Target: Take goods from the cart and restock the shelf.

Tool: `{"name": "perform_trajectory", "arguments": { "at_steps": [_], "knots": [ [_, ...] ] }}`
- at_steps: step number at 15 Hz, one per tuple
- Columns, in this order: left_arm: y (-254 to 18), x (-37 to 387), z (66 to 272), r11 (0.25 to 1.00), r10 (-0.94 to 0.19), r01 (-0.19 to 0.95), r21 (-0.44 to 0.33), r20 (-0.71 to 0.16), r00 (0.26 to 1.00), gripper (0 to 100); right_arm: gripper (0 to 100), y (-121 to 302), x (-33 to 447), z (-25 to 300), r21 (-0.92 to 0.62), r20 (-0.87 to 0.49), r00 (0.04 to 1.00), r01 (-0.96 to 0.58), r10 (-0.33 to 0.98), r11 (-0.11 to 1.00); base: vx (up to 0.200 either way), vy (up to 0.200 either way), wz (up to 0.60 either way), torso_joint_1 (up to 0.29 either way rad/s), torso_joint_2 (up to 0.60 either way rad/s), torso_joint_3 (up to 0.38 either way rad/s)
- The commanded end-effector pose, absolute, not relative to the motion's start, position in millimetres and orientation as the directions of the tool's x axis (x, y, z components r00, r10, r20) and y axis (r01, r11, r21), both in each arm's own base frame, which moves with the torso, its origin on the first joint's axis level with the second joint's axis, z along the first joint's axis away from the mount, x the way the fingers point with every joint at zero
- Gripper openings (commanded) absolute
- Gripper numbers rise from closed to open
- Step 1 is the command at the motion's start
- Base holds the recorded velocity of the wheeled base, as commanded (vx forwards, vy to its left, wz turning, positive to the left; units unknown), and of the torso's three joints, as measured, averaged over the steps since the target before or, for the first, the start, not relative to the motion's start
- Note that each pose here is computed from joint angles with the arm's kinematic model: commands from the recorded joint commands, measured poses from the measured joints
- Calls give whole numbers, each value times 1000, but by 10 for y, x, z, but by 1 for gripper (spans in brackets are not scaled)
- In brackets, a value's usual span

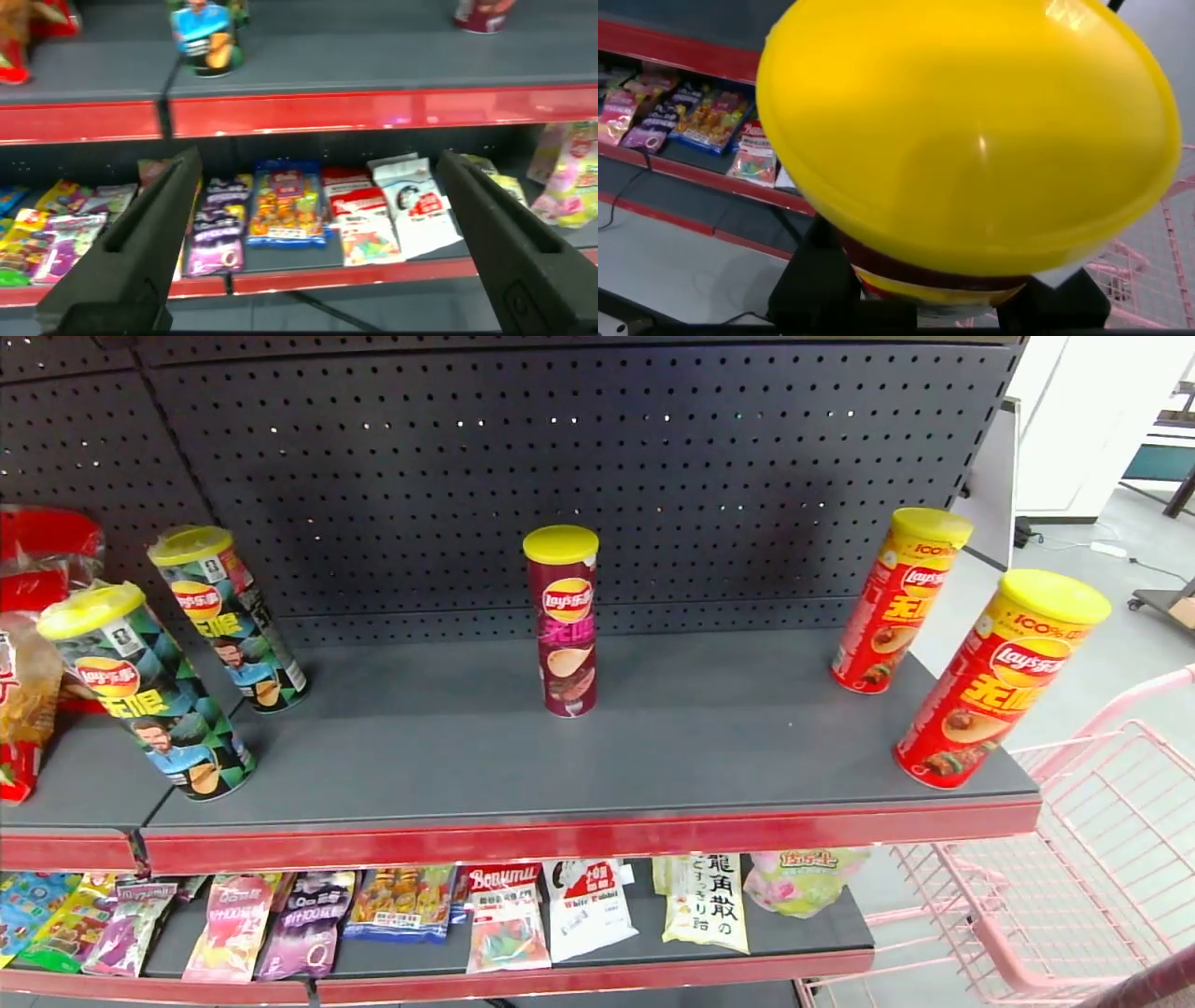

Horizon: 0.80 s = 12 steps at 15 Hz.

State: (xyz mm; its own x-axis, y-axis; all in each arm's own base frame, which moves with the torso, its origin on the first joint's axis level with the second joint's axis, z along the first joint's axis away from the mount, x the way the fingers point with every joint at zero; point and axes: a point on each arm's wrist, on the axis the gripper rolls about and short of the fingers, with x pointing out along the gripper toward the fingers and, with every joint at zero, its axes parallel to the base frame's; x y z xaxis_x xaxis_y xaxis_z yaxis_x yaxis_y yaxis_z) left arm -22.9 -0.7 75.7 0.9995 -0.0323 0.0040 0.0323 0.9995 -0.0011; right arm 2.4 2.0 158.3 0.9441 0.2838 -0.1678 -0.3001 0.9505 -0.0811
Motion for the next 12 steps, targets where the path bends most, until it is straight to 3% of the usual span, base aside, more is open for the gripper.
{"name": "perform_trajectory", "arguments": {
  "at_steps": [1, 3, 11, 12],
  "knots": [
    [-7, -228, 758, 999, -34, 34, -1, 3, 999, 100, 0, 20, 23, 1583, -81, -166, 943, -303, 287, 949, 0, 0, 0, 0, 0, 0],
    [-7, -228, 758, 999, -34, 34, -1, 3, 999, 100, 0, 30, 27, 1615, -76, -161, 931, -342, 327, 937, 0, 0, 0, 0, 0, 0],
    [-7, -228, 758, 999, -32, 32, -1, 3, 999, 100, 0, 93, 213, 1867, -56, -193, 895, -419, 402, 906, 200, 0, 0, 0, 1, 2],
    [-7, -228, 758, 999, -34, 34, -3, 3, 999, 100, 0, 103, 235, 1903, -52, -194, 886, -437, 420, 898, 0, 0, 0, 0, 0, 0]
  ]
}}
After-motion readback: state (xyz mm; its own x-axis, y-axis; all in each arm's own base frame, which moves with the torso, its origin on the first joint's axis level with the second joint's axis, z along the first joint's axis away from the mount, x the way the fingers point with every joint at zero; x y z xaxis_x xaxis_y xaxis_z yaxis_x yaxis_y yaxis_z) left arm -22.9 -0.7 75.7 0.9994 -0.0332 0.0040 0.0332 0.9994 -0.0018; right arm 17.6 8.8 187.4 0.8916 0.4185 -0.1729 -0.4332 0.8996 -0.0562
